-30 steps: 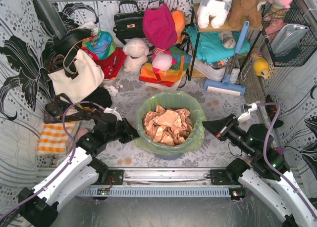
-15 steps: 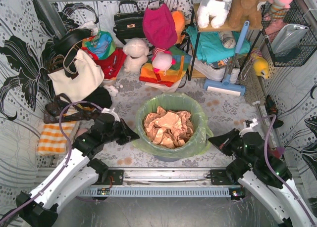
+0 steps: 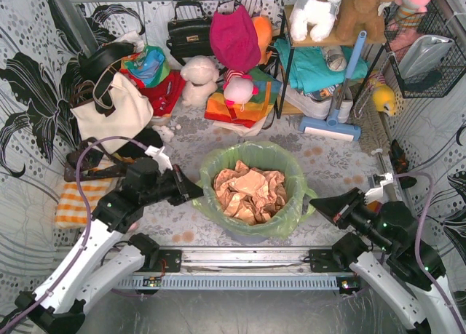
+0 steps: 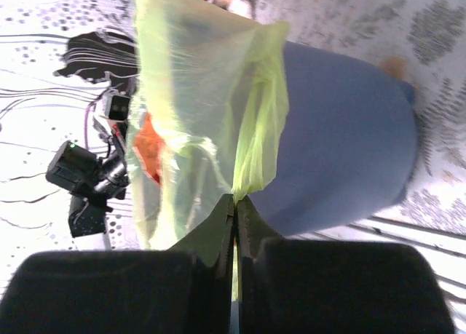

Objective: Tie the trash bag

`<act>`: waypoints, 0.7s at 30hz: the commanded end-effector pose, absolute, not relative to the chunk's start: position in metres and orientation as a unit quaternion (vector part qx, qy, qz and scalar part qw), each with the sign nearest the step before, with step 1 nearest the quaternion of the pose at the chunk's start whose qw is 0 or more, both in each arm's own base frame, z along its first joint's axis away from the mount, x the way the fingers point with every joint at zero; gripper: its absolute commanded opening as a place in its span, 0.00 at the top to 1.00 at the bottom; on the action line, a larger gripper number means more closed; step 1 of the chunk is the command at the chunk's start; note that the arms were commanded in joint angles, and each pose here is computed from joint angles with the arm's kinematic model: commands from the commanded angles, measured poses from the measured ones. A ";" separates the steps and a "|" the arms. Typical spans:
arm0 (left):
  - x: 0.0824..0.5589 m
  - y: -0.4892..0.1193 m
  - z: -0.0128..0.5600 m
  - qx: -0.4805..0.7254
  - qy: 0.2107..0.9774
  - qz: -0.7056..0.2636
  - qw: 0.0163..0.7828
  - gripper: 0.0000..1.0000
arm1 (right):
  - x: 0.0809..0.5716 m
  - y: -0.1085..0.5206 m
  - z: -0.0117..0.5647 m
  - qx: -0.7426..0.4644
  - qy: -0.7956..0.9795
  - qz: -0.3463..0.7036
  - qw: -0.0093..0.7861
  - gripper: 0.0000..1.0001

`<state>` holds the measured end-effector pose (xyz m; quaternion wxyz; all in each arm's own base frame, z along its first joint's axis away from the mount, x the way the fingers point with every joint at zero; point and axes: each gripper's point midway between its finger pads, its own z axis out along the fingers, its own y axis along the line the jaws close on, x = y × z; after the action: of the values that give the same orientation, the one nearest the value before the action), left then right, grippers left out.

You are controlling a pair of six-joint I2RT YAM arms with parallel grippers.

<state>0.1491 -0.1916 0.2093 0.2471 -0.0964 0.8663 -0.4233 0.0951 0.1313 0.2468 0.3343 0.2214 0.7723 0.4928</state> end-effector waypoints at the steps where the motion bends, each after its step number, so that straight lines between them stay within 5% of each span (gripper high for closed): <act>1: 0.149 -0.200 0.262 -0.063 0.833 -0.471 0.284 0.93 | 0.110 0.147 0.298 0.206 0.712 0.563 0.366 1.00; 21: 0.187 -0.203 0.375 -0.033 0.767 -0.489 0.415 0.96 | 0.162 0.208 0.407 0.081 0.630 0.630 0.447 1.00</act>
<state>0.1747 -0.1987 0.3353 0.3561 -0.0592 0.8057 -0.4696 0.1641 0.2012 0.3525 0.4045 0.1285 0.6938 0.5818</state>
